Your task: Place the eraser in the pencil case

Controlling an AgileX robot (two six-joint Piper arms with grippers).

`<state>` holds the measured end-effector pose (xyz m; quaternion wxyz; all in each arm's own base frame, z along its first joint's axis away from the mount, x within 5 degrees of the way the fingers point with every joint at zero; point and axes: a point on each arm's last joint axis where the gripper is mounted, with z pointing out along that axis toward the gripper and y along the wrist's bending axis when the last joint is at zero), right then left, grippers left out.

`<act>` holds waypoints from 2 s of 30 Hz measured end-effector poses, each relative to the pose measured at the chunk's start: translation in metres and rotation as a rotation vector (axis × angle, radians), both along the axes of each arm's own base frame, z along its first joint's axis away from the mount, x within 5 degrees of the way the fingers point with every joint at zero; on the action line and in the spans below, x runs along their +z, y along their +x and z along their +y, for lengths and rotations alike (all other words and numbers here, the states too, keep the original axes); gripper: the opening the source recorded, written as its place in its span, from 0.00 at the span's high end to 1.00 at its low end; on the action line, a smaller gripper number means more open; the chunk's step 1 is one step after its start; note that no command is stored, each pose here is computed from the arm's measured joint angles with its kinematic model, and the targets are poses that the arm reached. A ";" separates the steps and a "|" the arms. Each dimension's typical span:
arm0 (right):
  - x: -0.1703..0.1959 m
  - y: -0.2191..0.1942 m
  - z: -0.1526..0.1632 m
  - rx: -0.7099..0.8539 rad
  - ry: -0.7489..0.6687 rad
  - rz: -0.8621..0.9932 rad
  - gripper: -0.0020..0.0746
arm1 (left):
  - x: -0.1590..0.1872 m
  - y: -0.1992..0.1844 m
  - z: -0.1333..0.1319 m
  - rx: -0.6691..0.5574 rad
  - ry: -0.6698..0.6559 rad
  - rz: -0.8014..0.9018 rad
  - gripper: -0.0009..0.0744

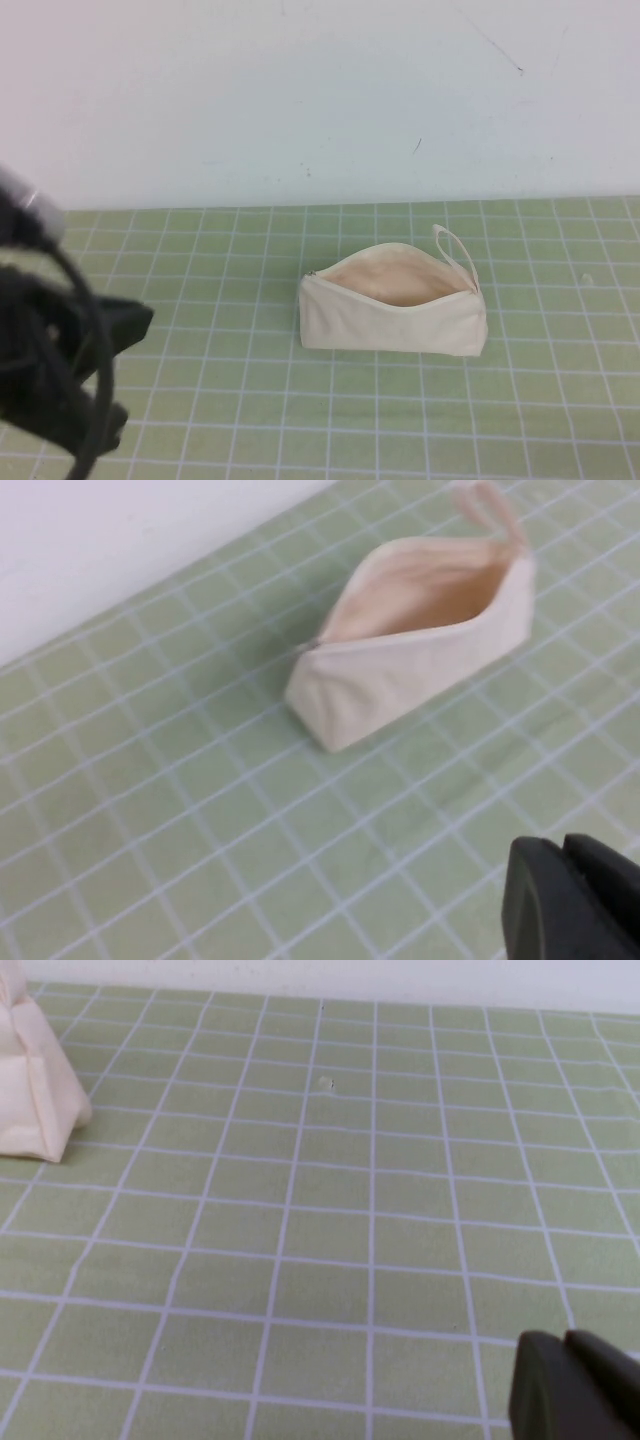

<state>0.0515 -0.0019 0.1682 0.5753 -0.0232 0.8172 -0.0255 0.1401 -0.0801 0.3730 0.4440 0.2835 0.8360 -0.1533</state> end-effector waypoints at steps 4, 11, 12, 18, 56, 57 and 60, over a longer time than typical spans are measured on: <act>0.000 0.000 0.000 0.000 0.000 0.000 0.98 | -0.023 -0.012 0.012 0.085 -0.036 -0.096 0.99; 0.000 0.000 0.000 0.000 0.000 0.000 0.98 | -0.076 -0.032 0.039 0.278 -0.196 -0.389 0.99; 0.000 0.000 0.000 0.000 0.000 0.000 0.98 | -0.083 -0.036 0.043 0.301 -0.210 -0.415 0.99; 0.000 0.000 0.000 0.000 0.000 0.000 0.98 | -0.134 -0.057 0.065 0.472 -0.206 -0.468 0.99; 0.000 0.000 0.000 0.000 0.000 0.000 0.98 | -0.199 -0.087 0.077 0.651 -0.146 -0.278 0.99; 0.000 0.000 0.000 0.000 0.000 0.000 0.98 | -0.199 -0.087 0.077 0.651 -0.144 -0.279 0.99; 0.000 0.000 0.000 0.000 0.000 0.000 0.98 | -0.199 -0.087 0.077 0.650 -0.142 -0.280 0.99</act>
